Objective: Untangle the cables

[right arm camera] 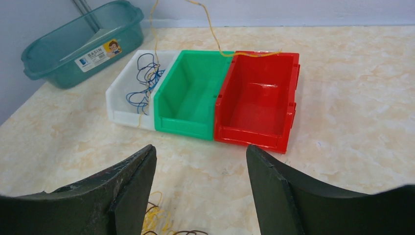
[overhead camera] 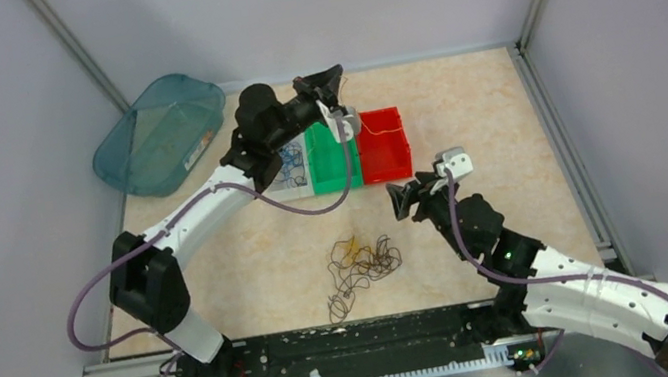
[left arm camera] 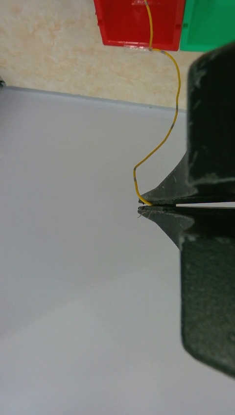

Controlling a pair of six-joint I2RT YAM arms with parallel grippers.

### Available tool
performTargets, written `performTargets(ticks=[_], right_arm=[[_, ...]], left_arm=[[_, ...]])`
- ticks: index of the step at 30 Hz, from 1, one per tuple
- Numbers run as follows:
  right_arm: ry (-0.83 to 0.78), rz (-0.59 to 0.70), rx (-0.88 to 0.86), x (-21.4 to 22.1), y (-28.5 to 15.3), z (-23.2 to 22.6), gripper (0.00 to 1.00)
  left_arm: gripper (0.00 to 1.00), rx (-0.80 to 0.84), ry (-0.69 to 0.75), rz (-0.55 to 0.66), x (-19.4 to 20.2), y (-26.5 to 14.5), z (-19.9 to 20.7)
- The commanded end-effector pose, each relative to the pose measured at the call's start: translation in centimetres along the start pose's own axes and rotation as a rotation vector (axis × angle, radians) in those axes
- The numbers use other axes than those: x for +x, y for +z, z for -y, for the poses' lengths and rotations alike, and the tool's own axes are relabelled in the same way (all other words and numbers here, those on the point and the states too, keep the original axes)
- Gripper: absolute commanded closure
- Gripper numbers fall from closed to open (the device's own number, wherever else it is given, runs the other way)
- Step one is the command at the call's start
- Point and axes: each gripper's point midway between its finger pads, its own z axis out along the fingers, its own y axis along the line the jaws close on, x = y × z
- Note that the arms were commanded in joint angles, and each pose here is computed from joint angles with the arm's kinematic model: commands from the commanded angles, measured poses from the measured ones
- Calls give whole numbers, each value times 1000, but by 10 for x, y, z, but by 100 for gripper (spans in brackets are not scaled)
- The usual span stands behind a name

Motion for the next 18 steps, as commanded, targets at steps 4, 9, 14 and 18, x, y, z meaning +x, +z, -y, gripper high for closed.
performTargets(ticks=[4,9,14,18], right_arm=[[26,46,22,-14,2,5,32],[33,46,27,-14,3,8,32],[44,49,28,-14,1,10,32],[48,47,37,-11,-2,14,32]], left_arm=[[100,-129,-10,158,-37,21,-67],[100,-106,-65,175,-47,25,-72],[100,-90,-45,127,-29,26,-55],[100,-45,12,81,-2,21,-22]])
